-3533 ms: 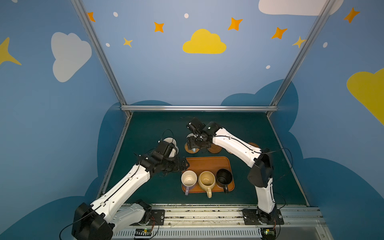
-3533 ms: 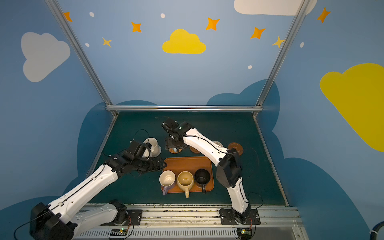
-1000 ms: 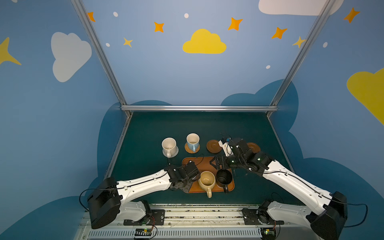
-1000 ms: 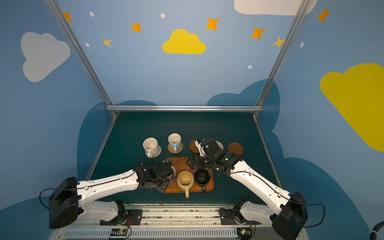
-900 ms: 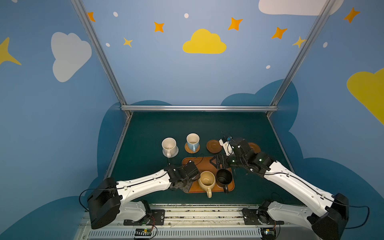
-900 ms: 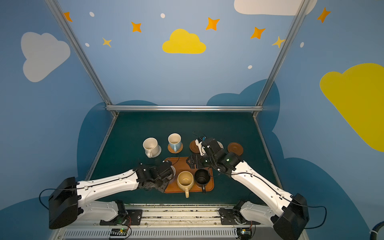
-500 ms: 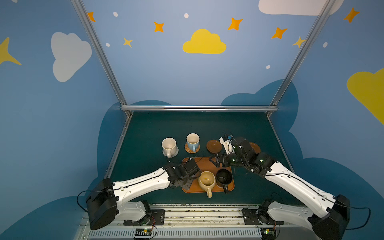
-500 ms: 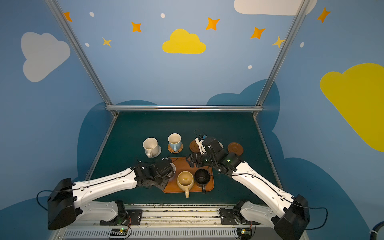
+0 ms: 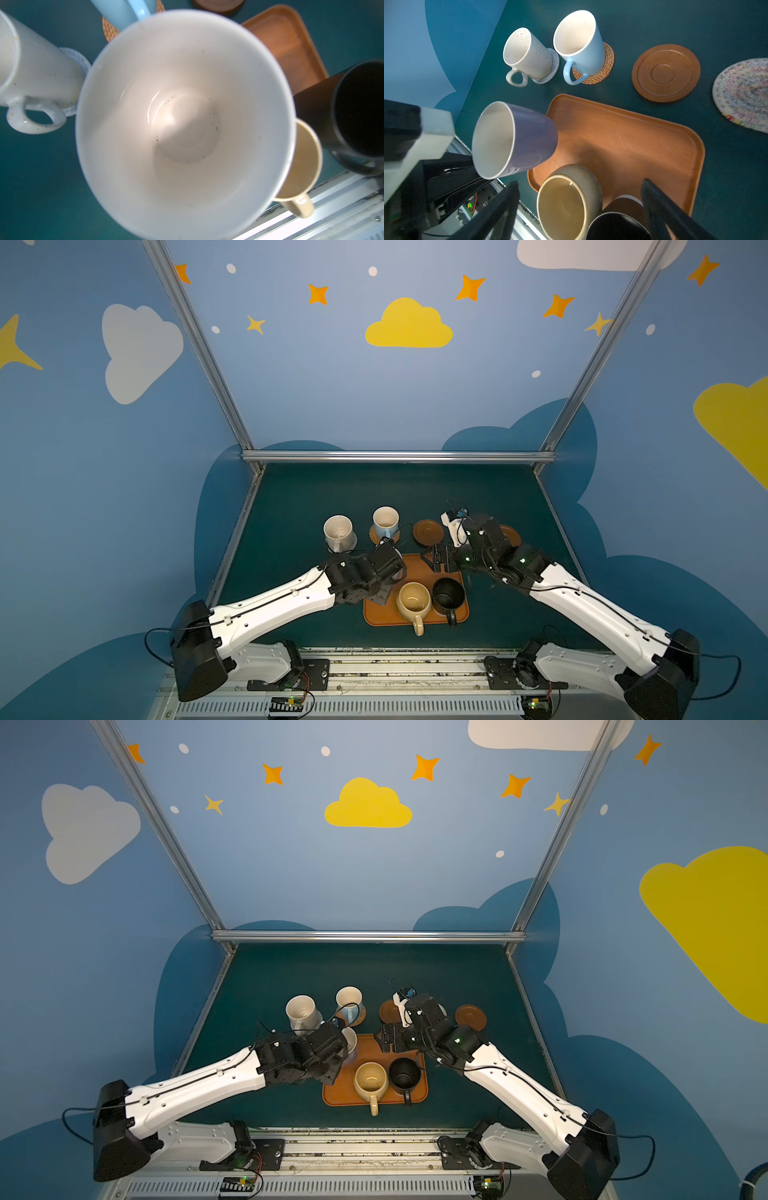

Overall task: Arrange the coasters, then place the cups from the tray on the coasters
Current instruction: 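Lift lavender mug with left gripper and carry it toward brown wooden coaster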

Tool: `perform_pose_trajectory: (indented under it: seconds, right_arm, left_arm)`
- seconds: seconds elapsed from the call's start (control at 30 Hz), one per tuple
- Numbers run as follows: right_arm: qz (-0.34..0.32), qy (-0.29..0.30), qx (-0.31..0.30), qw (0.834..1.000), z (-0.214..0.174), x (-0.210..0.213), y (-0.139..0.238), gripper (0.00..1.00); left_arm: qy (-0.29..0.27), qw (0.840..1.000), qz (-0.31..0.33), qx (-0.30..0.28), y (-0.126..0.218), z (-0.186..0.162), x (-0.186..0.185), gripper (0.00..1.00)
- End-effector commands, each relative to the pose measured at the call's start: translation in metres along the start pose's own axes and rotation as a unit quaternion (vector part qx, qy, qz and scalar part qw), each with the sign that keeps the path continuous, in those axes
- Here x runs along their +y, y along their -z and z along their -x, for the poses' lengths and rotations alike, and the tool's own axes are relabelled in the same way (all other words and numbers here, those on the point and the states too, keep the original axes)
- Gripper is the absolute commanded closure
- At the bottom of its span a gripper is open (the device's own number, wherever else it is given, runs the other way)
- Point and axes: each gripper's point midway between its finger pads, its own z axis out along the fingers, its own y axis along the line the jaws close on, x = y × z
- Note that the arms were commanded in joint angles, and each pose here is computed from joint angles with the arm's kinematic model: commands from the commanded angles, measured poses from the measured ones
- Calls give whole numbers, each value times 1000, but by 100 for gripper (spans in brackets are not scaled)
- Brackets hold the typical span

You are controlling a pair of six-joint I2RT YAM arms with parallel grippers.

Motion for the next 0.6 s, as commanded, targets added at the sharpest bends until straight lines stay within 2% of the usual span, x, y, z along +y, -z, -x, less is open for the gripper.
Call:
perform_pose_trajectory:
  seconds: [0.0, 0.17, 0.33, 0.57]
  right_arm:
    - [-3, 13, -33, 999, 19, -1, 4, 9]
    - [-9, 25, -49, 998, 34, -8, 11, 4]
    - [-23, 10, -28, 999, 40, -23, 13, 4]
    - [-7, 3, -39, 999, 52, -39, 25, 4]
  left_arm:
    - [24, 998, -24, -50, 19, 29, -8, 97]
    - [34, 997, -38, -54, 22, 52, -16, 97]
    - [47, 996, -49, -52, 25, 78, -27, 97]
    - [60, 996, -59, -43, 12, 112, -39, 97]
